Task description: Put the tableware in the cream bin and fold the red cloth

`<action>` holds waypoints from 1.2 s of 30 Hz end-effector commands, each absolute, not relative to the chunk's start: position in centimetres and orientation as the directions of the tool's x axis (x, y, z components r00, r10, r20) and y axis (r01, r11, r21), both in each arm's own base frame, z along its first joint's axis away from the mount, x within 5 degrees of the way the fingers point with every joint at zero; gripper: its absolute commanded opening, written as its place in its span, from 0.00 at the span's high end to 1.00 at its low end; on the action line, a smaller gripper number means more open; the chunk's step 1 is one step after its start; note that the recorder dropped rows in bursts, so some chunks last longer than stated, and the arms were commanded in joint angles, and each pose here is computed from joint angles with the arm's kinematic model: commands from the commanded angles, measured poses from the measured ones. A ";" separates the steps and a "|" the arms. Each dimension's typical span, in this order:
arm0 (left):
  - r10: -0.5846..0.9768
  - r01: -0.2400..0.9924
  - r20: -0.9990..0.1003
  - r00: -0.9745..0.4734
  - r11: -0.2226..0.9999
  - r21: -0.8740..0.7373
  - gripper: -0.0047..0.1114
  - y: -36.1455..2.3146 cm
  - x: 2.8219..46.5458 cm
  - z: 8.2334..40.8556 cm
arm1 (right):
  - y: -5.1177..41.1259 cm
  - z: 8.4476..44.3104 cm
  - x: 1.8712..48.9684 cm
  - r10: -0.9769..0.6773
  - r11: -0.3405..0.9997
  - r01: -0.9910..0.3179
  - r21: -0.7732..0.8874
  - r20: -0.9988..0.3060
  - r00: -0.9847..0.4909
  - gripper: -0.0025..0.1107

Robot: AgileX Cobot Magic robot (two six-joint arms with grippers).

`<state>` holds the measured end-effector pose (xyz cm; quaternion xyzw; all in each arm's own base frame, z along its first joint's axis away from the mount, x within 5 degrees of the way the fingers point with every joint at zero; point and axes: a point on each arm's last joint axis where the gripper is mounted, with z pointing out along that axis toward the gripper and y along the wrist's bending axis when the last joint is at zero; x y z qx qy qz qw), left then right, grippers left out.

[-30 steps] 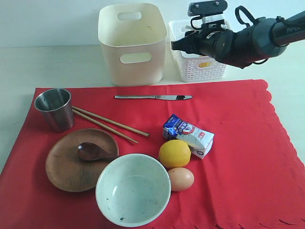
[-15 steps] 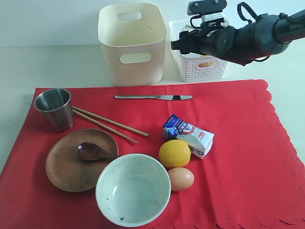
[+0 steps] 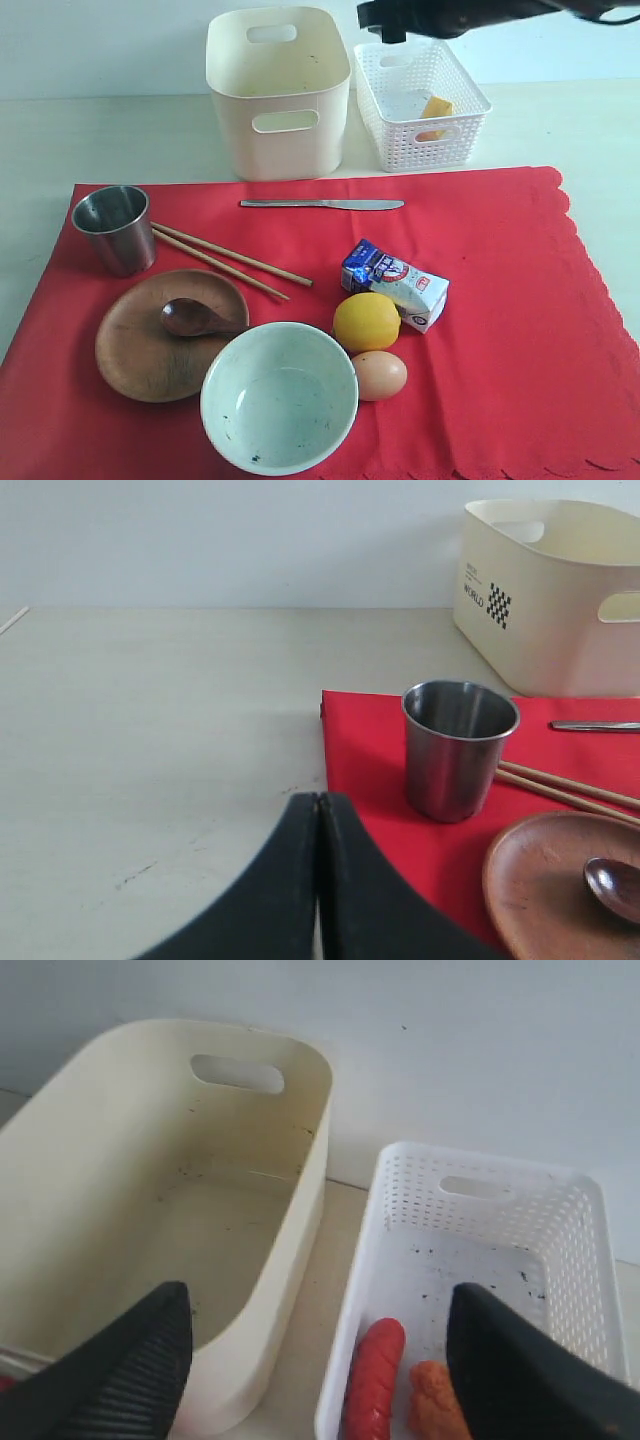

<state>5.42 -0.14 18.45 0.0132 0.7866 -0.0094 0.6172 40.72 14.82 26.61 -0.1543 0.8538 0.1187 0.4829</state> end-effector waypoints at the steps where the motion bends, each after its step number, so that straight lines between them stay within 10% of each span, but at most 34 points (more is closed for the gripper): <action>1: 0.013 0.030 -0.973 -0.230 1.000 0.006 0.96 -0.1 5.4 18.4 | 14.4 30.5 38.4 -0.179 0.902 -0.430 0.045 -0.866 -0.466 0.50; 14: 0.013 0.030 -0.973 -0.230 1.000 0.006 0.96 -0.1 5.4 18.4 | 18.8 33.9 32.9 -0.265 0.778 -0.620 0.101 -0.842 -0.469 0.98; 36: 0.013 0.030 -0.973 -0.230 1.000 0.006 0.96 -0.1 5.4 18.4 | 29.2 25.0 28.7 -0.564 0.554 -0.819 0.148 -0.657 -0.500 0.98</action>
